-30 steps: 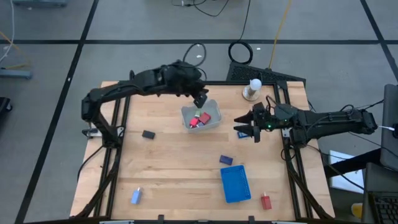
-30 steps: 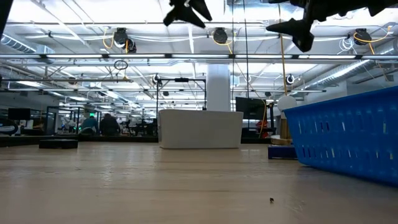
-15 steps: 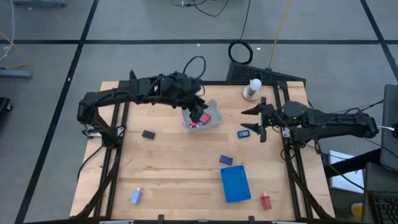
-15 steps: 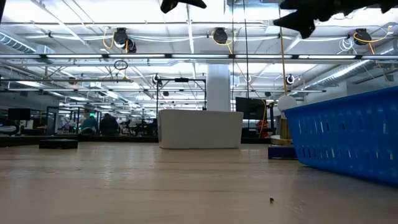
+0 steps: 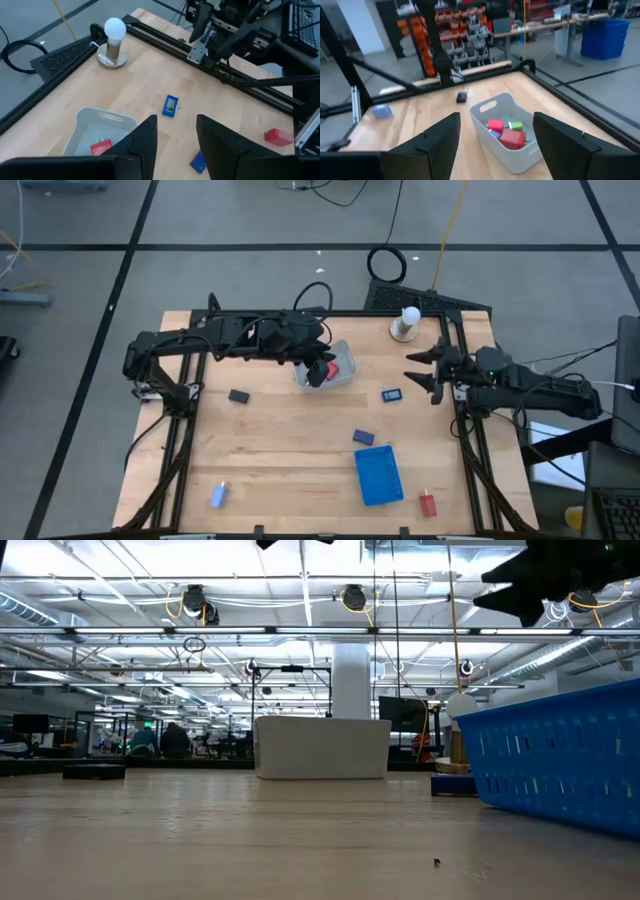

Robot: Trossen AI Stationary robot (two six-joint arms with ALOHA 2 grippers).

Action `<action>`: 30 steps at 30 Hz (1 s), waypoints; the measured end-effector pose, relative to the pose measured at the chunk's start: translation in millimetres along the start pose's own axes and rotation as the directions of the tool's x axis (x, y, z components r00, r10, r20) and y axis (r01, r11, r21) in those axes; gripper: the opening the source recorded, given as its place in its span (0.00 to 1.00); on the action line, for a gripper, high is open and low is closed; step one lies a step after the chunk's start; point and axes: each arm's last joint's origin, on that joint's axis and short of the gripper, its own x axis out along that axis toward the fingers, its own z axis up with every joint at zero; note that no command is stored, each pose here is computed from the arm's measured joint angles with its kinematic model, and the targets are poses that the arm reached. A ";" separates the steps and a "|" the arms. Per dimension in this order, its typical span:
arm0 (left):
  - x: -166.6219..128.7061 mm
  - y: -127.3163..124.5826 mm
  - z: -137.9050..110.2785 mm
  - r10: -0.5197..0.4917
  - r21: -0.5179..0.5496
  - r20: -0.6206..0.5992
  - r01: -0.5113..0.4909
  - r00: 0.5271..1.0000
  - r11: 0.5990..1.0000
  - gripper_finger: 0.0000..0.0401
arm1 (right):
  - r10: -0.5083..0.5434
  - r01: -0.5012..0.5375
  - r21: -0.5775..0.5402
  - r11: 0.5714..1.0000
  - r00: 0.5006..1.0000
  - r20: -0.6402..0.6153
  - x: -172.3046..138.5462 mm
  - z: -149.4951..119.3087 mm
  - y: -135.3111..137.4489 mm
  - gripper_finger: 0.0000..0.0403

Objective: Pick & Place Office items
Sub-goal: Put the black timer into the blue bin

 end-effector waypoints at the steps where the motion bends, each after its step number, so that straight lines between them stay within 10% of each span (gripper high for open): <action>1: -0.1 -0.7 -0.4 -0.002 0.002 -0.001 0.002 1.000 1.000 0.34 | 0.003 -0.003 0.007 1.000 1.000 0.022 -1.2 -2.9 -0.7 0.60; 30: 27.1 8.5 -36.8 -0.206 0.026 0.022 0.205 0.978 0.978 0.34 | 0.029 -0.035 0.026 0.999 0.983 0.180 0.6 -57.4 -9.9 0.60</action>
